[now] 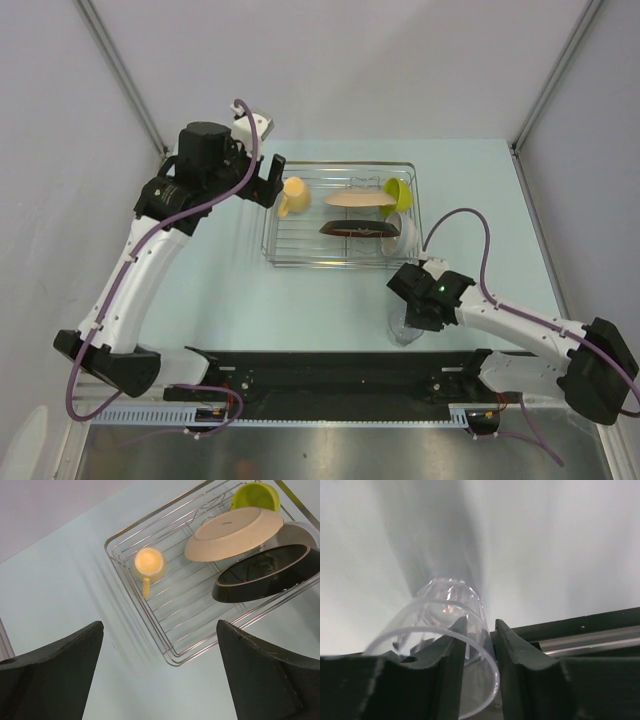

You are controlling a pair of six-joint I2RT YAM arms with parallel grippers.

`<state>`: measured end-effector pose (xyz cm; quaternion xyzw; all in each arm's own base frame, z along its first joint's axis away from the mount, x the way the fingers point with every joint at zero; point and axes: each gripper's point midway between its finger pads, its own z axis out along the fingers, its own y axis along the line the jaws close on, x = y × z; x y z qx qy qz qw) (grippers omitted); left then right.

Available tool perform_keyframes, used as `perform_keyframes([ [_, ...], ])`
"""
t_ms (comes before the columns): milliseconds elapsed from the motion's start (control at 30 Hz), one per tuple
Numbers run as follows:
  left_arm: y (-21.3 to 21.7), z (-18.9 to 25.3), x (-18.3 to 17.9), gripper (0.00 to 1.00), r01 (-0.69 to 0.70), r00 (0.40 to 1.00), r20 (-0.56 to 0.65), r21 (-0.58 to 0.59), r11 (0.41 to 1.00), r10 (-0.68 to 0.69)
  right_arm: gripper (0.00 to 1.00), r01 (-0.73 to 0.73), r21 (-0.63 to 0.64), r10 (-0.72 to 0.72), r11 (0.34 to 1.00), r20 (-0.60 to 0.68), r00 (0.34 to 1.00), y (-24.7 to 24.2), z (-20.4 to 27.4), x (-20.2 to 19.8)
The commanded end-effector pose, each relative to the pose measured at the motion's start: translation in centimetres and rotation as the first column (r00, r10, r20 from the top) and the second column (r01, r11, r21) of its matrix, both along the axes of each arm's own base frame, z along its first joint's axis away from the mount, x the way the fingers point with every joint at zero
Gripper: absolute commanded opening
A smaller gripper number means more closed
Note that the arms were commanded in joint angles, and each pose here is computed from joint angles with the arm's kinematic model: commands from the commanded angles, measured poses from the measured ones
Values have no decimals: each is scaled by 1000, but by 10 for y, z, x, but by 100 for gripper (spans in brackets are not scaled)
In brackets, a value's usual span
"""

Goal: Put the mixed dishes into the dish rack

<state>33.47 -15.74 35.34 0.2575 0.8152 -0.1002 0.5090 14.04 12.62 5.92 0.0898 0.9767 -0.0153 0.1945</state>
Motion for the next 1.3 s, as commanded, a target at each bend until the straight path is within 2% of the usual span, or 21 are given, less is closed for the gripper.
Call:
perform_keyframes([
  [0, -3, 13, -9, 100, 13, 999, 31, -48, 999, -12, 25, 10, 44, -12, 999, 35, 999, 2, 5, 1],
  [67, -3, 14, -9, 100, 17, 999, 34, -49, 999, -15, 14, 11, 56, -13, 998, 43, 999, 1, 8, -1],
  [100, -3, 15, -9, 100, 15, 999, 36, -49, 999, -14, 5, 6, 66, -9, 998, 44, 999, 3, 9, -1],
  [133, -3, 16, -10, 100, 16, 999, 38, -52, 999, -14, 2, 1, 79, -5, 997, 48, 999, 4, 11, -2],
  [233, -5, 18, -13, 100, 26, 999, 34, -66, 997, -24, 0, -29, 153, 18, 988, 78, 997, 12, 23, -1],
  [367, -13, 13, -24, 100, 58, 998, -9, -119, 991, -59, 0, -131, 355, 68, 926, 183, 981, 42, 59, 7],
  [433, -25, 13, -36, 100, 119, 990, -47, -199, 973, -131, 0, -211, 471, 95, 856, 259, 961, 58, 90, 10],
  [500, -30, 12, -42, 100, 149, 980, -84, -273, 950, -178, 0, -298, 591, 100, 749, 344, 934, 79, 131, 15],
  [533, -42, 15, -53, 100, 203, 959, -117, -345, 916, -257, 0, -345, 631, 74, 695, 414, 907, 88, 155, 26],
  [600, -44, 17, -53, 100, 218, 942, -145, -425, 878, -304, 0, -407, 693, 72, 595, 458, 886, 101, 189, 30],
  [633, -56, 18, -70, 100, 259, 888, -196, -534, 805, -416, 0, -427, 722, 21, 544, 497, 868, 105, 210, 43],
  [700, -60, 24, -72, 100, 285, 835, -196, -645, 709, -514, 0, -456, 767, 20, 452, 503, 864, 117, 231, 46],
  [733, -66, 22, -91, 100, 265, 742, -252, -741, 617, -621, 0, -489, 775, 2, 400, 533, 846, 127, 247, 57],
  [767, -69, 30, -92, 100, 320, 706, -196, -769, 554, -680, 0, -490, 803, -4, 338, 522, 853, 132, 259, 58],
  [800, -71, 29, -96, 100, 317, 664, -199, -798, 513, -720, 0, -497, 812, -12, 305, 526, 851, 136, 267, 61],
  [833, -72, 20, -102, 100, 211, 609, -274, -848, 486, -744, 0, -532, 808, -35, 252, 557, 829, 144, 282, 70],
  [867, -73, 30, -107, 100, 316, 589, -180, -846, 430, -788, 0, -525, 826, -35, 203, 542, 839, 148, 289, 70],
  [900, -72, 35, -111, 100, 260, 567, -208, -873, 412, -797, 0, -526, 832, -45, 175, 540, 840, 151, 295, 74],
  [967, -72, 35, -118, 100, 325, 574, -141, -865, 382, -807, 0, -541, 836, -64, 93, 547, 835, 159, 311, 81],
  [1033, -74, 30, -117, 100, 303, 570, -159, -871, 386, -806, 0, -567, 823, -73, 34, 568, 820, 163, 324, 83],
  [1267, -79, 30, -119, 100, 325, 583, -148, -859, 396, -799, 0, -542, 840, -65, 6, 541, 838, 176, 322, 98],
])
